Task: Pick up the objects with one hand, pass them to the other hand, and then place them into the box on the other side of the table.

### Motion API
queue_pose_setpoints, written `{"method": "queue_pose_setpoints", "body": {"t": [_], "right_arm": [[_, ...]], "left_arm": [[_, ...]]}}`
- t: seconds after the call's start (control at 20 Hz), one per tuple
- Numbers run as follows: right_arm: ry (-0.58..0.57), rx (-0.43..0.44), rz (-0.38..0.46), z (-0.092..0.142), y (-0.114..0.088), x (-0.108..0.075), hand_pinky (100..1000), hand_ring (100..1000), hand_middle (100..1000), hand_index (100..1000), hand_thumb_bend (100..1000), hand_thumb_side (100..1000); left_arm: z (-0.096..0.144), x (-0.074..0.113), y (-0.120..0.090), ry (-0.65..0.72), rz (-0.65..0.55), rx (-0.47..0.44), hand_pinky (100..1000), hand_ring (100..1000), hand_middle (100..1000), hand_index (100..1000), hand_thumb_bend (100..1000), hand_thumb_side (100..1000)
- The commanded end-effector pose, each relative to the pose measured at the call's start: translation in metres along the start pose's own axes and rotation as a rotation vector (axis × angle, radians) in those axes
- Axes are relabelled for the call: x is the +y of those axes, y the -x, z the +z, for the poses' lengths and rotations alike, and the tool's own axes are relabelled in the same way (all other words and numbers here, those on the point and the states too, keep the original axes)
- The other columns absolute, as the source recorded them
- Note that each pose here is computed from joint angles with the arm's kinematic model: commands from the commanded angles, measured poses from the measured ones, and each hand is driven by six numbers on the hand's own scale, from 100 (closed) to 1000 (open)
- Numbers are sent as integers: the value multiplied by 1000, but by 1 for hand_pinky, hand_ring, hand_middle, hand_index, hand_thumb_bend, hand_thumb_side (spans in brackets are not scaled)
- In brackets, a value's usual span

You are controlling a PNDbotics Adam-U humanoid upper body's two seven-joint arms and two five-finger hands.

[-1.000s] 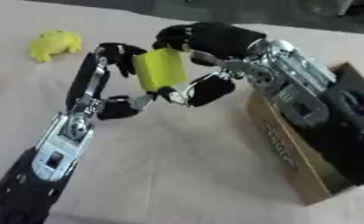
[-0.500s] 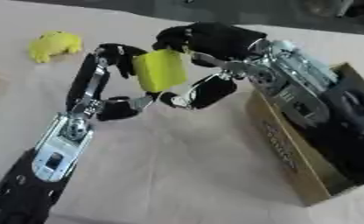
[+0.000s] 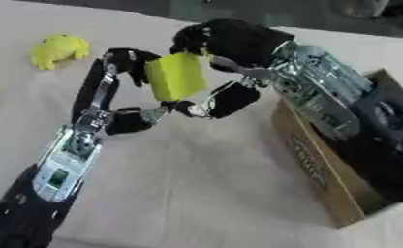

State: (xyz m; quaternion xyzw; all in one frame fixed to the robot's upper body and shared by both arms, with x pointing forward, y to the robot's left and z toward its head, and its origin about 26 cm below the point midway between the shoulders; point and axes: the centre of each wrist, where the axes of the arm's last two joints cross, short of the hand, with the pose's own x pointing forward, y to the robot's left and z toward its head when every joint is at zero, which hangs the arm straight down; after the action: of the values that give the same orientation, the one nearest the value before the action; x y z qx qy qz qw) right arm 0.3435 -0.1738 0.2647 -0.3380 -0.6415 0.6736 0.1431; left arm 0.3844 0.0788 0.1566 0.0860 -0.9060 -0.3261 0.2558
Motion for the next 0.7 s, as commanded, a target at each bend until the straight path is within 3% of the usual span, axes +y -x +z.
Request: {"method": "queue_pose_setpoints", "body": {"t": [0.05, 0.55, 0.7], "right_arm": [[20, 20, 28, 2, 4, -6, 925, 886, 892, 906, 423, 727], [57, 15, -23, 2, 2, -7, 918, 855, 863, 848, 375, 712], [82, 7, -64, 2, 2, -7, 914, 819, 807, 819, 359, 707]], "left_arm": [[-11, 3, -11, -9, 17, -59, 374, 426, 386, 461, 176, 100], [-13, 1, -13, 17, 26, -68, 374, 443, 386, 461, 191, 100], [-13, 1, -12, 24, 18, -55, 376, 446, 389, 464, 197, 100]]}}
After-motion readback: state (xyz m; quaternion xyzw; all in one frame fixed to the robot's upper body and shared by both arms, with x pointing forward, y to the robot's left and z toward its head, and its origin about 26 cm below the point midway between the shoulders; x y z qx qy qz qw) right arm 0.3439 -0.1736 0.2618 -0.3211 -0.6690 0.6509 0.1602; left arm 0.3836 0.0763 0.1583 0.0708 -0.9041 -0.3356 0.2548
